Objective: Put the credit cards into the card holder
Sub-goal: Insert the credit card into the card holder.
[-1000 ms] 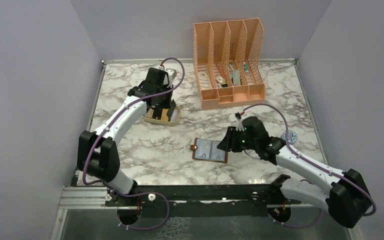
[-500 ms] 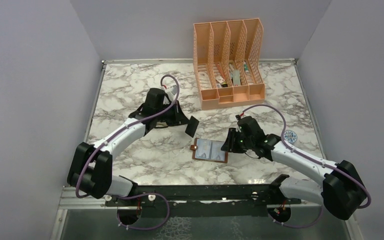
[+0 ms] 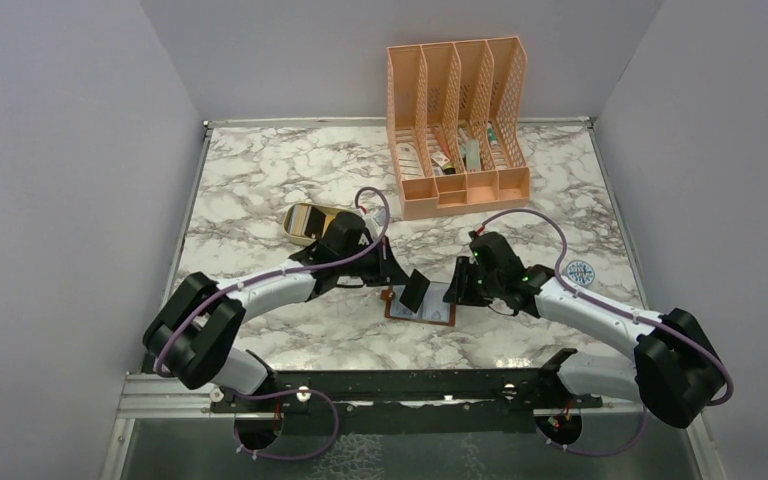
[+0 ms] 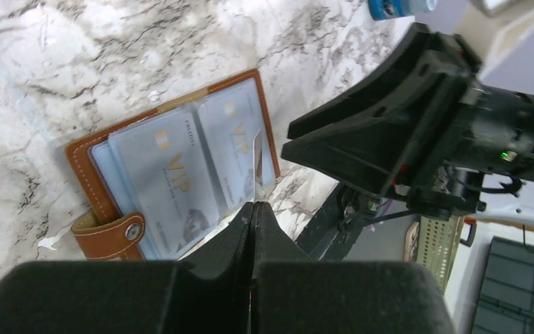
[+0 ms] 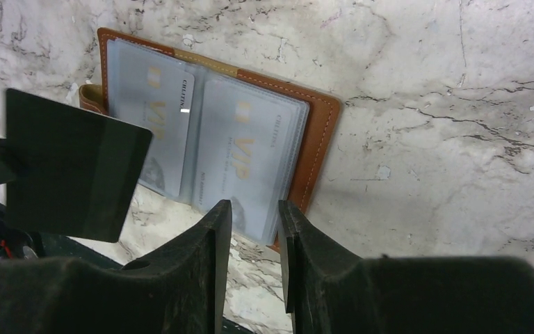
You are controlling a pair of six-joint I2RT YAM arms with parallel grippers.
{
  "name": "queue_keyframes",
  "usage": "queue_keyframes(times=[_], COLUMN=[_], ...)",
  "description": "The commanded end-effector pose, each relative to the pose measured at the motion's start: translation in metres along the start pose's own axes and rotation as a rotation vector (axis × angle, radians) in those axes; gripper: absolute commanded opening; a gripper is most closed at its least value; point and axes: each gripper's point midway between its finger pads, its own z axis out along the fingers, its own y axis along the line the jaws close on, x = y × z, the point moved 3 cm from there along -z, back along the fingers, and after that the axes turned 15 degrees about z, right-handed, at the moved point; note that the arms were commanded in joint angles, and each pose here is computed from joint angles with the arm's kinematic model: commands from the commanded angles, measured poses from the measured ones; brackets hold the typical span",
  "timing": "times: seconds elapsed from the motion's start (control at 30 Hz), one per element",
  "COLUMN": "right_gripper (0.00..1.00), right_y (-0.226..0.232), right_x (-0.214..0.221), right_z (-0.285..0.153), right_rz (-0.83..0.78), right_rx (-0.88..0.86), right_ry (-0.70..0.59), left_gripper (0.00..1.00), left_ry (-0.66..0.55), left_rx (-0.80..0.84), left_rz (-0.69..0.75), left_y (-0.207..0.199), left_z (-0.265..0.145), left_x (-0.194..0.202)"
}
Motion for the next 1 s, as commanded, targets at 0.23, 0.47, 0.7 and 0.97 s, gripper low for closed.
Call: queue_keyframes(times=[0.23, 0.47, 0.7, 0.97], right_gripper=[0.3, 0.3, 0.3, 0.3], right_y=[0.001, -0.001, -0.003, -0.004], right_x=[-0.003, -0.001, 0.0, 0.001], right_z=[0.007, 0.01, 0.01, 0.01], right_rz=[-0.005, -0.003, -0.003, -0.002], right_rx=[-0.004, -0.004, -0.002, -0.003], right_ry=[-0.027, -0.018, -0.018, -0.016], left_gripper=[0.0, 0.0, 0.0, 0.0], left_ry=[0.012, 0.038, 0.053, 0.04], left_rx=[-0.055, -0.087, -0.115, -0.172], left_rz=[-0.022, -0.028, -0.016, -0.014], left_y=[0.018, 0.026, 0.031, 0.039], left_z=[0.022, 0.028, 0.031, 0.028], left_x=[0.016, 0.027, 0.032, 0.035])
